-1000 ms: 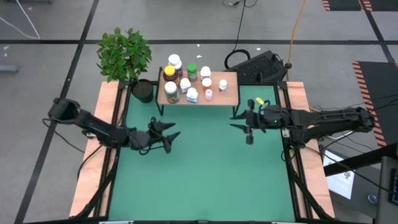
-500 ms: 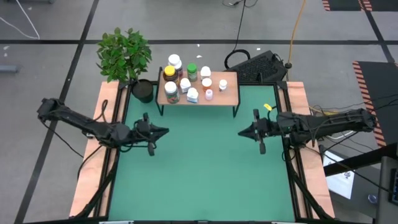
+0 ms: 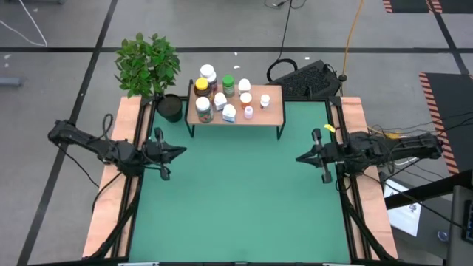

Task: Pick and place medicine bottles onto shelf by color
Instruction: Return to Home Position

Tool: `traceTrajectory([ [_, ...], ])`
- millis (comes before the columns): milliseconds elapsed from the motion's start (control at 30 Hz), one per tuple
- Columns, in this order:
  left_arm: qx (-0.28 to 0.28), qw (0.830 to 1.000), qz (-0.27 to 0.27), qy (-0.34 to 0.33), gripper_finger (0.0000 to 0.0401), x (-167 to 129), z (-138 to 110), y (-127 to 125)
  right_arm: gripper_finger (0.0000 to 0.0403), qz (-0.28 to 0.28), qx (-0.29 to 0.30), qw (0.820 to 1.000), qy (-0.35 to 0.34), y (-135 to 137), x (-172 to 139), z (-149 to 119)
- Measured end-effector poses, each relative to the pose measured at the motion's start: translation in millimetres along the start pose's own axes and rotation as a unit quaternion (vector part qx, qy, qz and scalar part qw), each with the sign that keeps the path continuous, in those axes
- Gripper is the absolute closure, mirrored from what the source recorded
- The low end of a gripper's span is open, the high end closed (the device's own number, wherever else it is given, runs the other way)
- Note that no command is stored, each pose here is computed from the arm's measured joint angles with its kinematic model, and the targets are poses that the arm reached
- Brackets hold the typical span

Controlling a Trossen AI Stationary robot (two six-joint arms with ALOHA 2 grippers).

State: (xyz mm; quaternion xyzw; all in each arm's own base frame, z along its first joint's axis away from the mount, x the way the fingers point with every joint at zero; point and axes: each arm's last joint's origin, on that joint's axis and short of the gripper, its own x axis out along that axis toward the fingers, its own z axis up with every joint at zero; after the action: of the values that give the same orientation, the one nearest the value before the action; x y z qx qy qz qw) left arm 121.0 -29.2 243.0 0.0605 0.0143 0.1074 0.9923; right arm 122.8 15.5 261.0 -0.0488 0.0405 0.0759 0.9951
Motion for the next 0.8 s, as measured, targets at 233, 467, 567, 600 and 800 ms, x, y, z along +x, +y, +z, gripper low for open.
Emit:
traceTrajectory([
  [233, -0.003, 1.0, 0.001, -0.016, 0.0384, -2.7, -12.9, 3.7, 0.0402, -0.001, -0.004, 1.0, 0.011, -3.1, -12.0, -3.7],
  [467, 0.003, 0.999, 0.005, -0.043, 0.0396, 1.3, -37.7, 5.1, 0.0403, 0.036, -0.009, 0.999, -0.003, -4.0, -7.7, -14.1],
  [567, 0.003, 0.999, 0.022, -0.036, 0.0387, 2.0, -42.7, 8.9, 0.0403, 0.024, -0.016, 1.0, 0.01, -6.2, -5.8, -24.2],
  [600, 0.003, 0.999, 0.026, -0.03, 0.0385, 2.2, -44.2, 10.0, 0.0403, 0.018, -0.017, 1.0, 0.014, -7.0, -5.2, -29.0],
  [800, -0.011, 0.999, 0.04, 0.006, 0.0392, -0.6, -51.9, 15.1, 0.0403, -0.005, -0.003, 1.0, -0.001, -11.8, -6.3, -53.3],
])
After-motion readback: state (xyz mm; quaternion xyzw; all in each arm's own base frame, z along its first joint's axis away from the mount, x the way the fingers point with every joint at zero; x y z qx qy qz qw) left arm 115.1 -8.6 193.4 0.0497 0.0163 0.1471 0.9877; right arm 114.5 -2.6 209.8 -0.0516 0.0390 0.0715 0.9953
